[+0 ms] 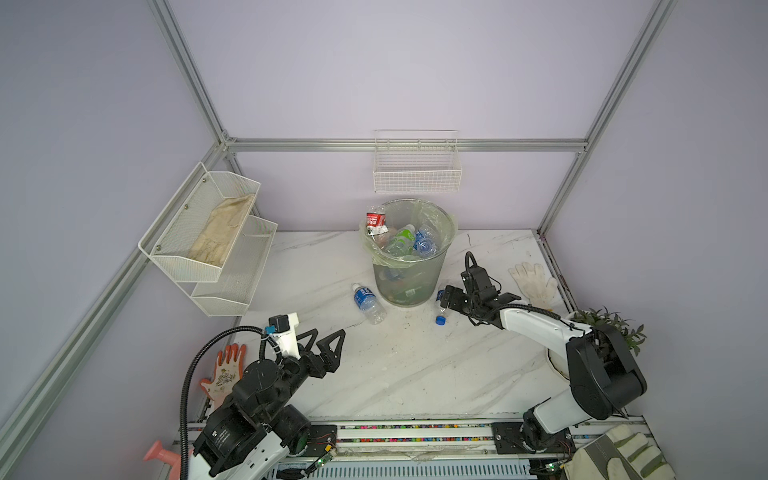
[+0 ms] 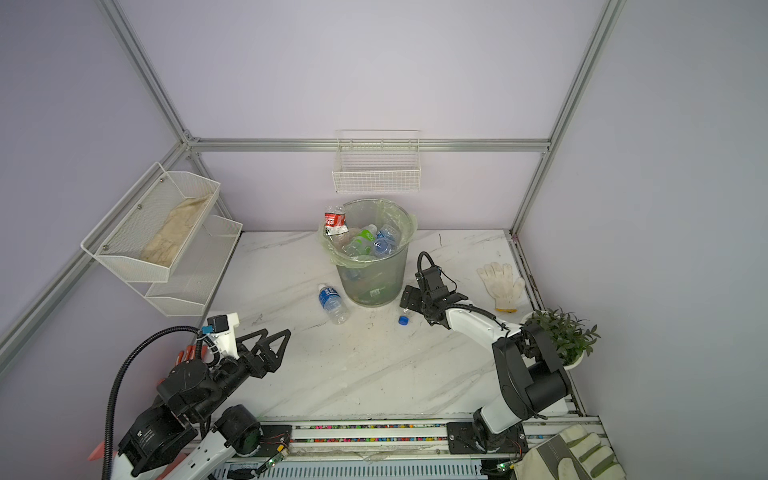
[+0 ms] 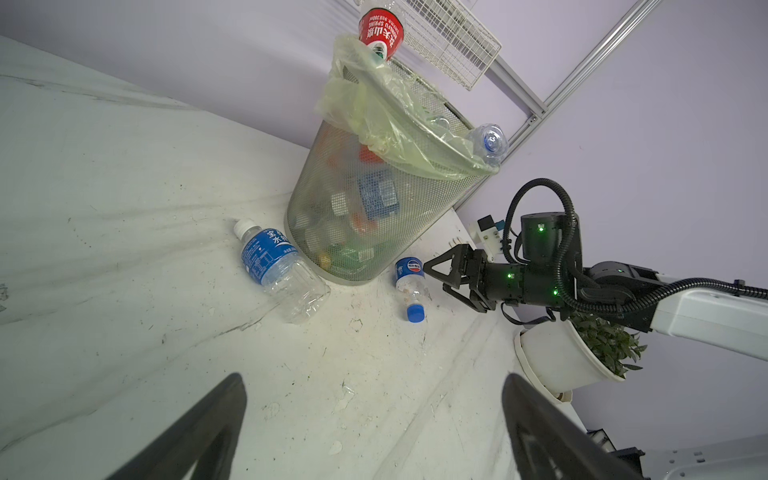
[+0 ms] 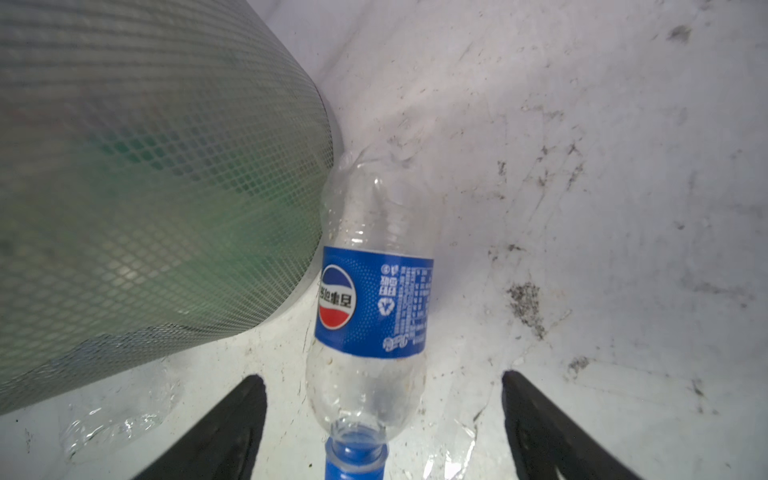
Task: Throw the plastic bottles in the bin
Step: 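Swing the left gripper back while the right gripper reaches for the Pepsi bottle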
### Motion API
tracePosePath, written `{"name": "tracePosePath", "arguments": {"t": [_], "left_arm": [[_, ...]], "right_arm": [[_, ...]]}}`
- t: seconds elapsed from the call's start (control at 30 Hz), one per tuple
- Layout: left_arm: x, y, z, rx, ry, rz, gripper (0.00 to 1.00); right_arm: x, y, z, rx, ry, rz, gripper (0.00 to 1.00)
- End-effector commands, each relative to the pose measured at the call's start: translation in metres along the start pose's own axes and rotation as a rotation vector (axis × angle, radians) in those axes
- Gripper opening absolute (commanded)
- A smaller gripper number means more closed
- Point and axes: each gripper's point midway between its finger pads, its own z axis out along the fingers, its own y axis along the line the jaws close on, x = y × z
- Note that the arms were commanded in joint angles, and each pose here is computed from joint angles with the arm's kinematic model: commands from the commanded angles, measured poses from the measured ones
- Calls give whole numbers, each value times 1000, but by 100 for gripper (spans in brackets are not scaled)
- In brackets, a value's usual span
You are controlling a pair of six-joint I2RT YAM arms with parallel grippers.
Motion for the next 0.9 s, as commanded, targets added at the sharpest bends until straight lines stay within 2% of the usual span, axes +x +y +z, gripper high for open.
{"name": "tracePosePath", "arguments": {"t": [0.0,0.17,0.5,0.73,0.87], "left_arm": [[7,1,-2,6,24,-15,94],[11,4,-2,3,27,-30,94],[15,9,-6,-14,36,-31,94],[17,12,-5,-24,40,-28,95],[17,12,-5,-23,41,-28,95]], "right_arm": [[-5,8,10,-65,0,16,86],[-6,2,30,-45,16,38,84],[-8,-6,64,-42,62,75,57],[-5,-18,52,-20,33,85,26],[-13,-18,32,-24,-18,85,16]]}}
